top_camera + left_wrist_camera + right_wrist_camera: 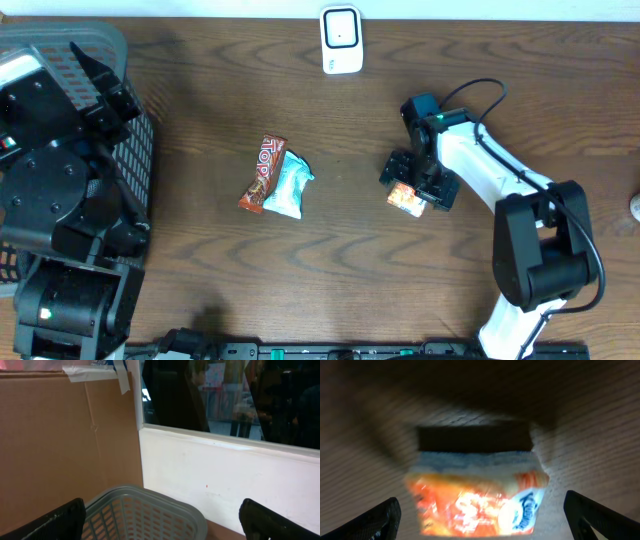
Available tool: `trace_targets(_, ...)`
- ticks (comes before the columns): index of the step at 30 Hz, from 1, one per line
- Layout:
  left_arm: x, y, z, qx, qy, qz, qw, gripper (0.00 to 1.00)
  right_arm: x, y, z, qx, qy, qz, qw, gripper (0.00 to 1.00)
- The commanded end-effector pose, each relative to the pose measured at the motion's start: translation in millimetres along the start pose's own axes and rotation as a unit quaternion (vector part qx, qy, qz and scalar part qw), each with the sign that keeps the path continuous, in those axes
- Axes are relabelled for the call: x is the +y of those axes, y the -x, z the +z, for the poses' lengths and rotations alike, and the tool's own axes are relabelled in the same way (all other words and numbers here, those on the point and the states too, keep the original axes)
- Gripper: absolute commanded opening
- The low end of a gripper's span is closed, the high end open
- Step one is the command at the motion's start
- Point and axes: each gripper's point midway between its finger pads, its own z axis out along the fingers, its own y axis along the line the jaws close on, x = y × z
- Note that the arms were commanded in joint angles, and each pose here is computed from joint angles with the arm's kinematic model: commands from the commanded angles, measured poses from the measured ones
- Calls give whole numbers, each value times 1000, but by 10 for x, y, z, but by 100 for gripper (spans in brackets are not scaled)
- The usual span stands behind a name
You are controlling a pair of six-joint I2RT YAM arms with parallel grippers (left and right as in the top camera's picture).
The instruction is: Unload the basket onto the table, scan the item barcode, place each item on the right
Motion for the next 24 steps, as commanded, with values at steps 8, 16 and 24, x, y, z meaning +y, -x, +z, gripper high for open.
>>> trace_targets(8,37,-6,-3,-1,8,-3,1000,98,-120,-13,299,23,-36,-20,999,90)
trace_targets(16,37,-12,-3,0,8,-2,1000,98,-163,-57,325,31,-43,-20,998,73)
trace_targets(24,37,-12,-3,0,8,-2,1000,98,-133,-126,309,52,-28,-56,997,63)
